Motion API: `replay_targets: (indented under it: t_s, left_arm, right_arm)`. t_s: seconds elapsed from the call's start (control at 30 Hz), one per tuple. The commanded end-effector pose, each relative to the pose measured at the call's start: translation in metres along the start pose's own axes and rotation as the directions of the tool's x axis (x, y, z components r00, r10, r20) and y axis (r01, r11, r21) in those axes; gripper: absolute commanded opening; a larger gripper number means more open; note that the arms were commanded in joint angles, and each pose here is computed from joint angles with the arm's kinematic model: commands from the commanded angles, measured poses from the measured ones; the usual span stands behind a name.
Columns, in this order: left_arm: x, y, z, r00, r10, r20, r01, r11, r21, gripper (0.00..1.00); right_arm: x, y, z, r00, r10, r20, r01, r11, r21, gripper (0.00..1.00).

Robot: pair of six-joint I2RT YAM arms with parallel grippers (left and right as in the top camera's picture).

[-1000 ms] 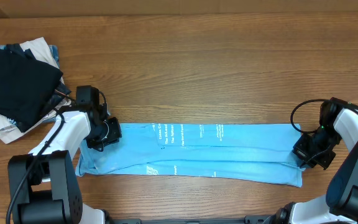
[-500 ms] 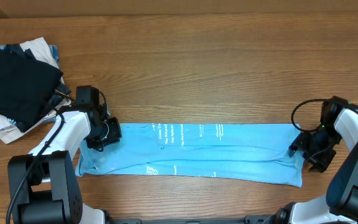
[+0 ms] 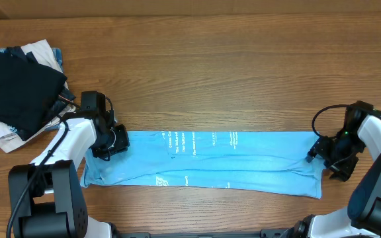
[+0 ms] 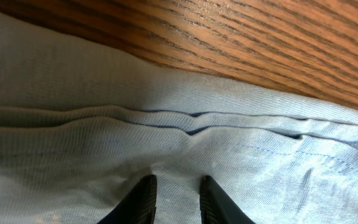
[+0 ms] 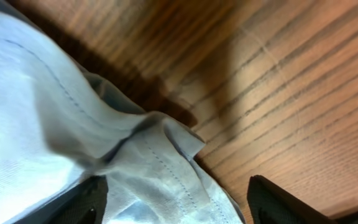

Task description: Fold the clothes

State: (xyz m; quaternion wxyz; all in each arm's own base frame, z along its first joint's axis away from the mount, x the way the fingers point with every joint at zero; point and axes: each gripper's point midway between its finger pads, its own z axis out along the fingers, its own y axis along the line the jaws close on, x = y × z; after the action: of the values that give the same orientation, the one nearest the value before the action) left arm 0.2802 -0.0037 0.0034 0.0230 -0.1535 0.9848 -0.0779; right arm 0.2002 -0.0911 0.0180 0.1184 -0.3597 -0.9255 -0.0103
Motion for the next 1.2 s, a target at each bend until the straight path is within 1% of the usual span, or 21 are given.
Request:
replay_targets:
  t_s: [0.0,0.07,0.17,0.27,0.33,0.37,0.4,0.63,0.77,0.83,0.9,1.0,1.03,1.13,1.17]
  left_arm:
    - [0.0,0.005,-0.002,1.0,-0.005,0.013,0.005,1.0,-0.027,0.27]
    - [0.0,0.005,-0.002,1.0,-0.005,0.013,0.005,1.0,-0.027,0.28]
    - [0.0,0.005,-0.002,1.0,-0.005,0.013,0.005,1.0,-0.027,0.28]
    - [0.0,0.005,-0.002,1.0,-0.005,0.013,0.005,1.0,-0.027,0.28]
    - [0.0,0.005,-0.002,1.0,-0.005,0.013,0.005,1.0,-0.027,0.28]
    - [0.001,0.005,-0.002,1.0,-0.005,0.012,0.005,1.0,-0.027,0.28]
    - [0.001,0.005,-0.002,1.0,-0.005,0.011,0.005,1.0,-0.027,0.31]
    - [0.009,0.006,-0.002,1.0,-0.01,-0.021,0.009,0.999,-0.035,0.31]
    - [0.013,0.007,-0.002,0.999,-0.013,-0.036,0.011,0.999,-0.039,0.32]
    - [0.014,0.008,-0.002,0.999,-0.013,-0.042,0.012,0.999,-0.04,0.32]
    - [0.015,0.008,-0.002,0.999,-0.014,-0.046,0.012,0.999,-0.04,0.32]
    - [0.018,0.008,-0.003,0.998,-0.016,-0.056,0.014,0.999,-0.043,0.33]
    - [0.018,0.009,-0.003,0.998,-0.017,-0.06,0.014,0.999,-0.044,0.33]
    - [0.019,0.007,-0.003,0.998,-0.017,-0.062,0.015,0.999,-0.033,0.32]
    - [0.018,0.005,-0.003,0.998,-0.016,-0.061,0.015,1.0,-0.024,0.32]
  right_arm:
    - [-0.017,0.006,-0.019,0.998,-0.002,0.061,0.007,0.996,-0.084,0.78]
    - [-0.02,0.006,-0.02,0.997,-0.014,0.071,0.022,0.994,-0.105,0.83]
    - [-0.025,0.008,-0.021,0.996,-0.029,0.086,0.04,0.99,-0.133,0.85]
    - [-0.023,0.017,-0.021,0.993,-0.074,0.086,0.089,0.978,-0.187,0.87]
    - [-0.023,0.018,-0.019,0.993,-0.078,0.088,0.093,0.977,-0.189,0.88]
    - [-0.023,0.018,-0.017,0.993,-0.078,0.088,0.093,0.977,-0.189,0.89]
    - [-0.023,0.019,-0.014,0.993,-0.077,0.09,0.093,0.977,-0.19,0.89]
    - [-0.013,0.02,0.013,0.996,-0.08,0.046,0.087,0.975,-0.205,0.9]
    - [-0.005,0.03,0.017,0.996,-0.083,0.021,0.085,0.959,-0.269,0.88]
    - [-0.003,0.034,0.016,0.996,-0.085,0.013,0.085,0.952,-0.293,0.84]
    - [-0.002,0.035,0.015,0.996,-0.085,0.009,0.084,0.95,-0.302,0.75]
    - [-0.002,0.036,0.015,0.996,-0.086,0.011,0.085,0.949,-0.302,0.46]
    - [-0.002,0.036,0.015,0.996,-0.085,0.011,0.085,0.949,-0.302,0.4]
    - [-0.003,0.036,0.015,0.996,-0.085,0.012,0.085,0.949,-0.302,0.26]
    - [-0.003,0.036,0.015,0.996,-0.085,0.014,0.085,0.949,-0.303,0.18]
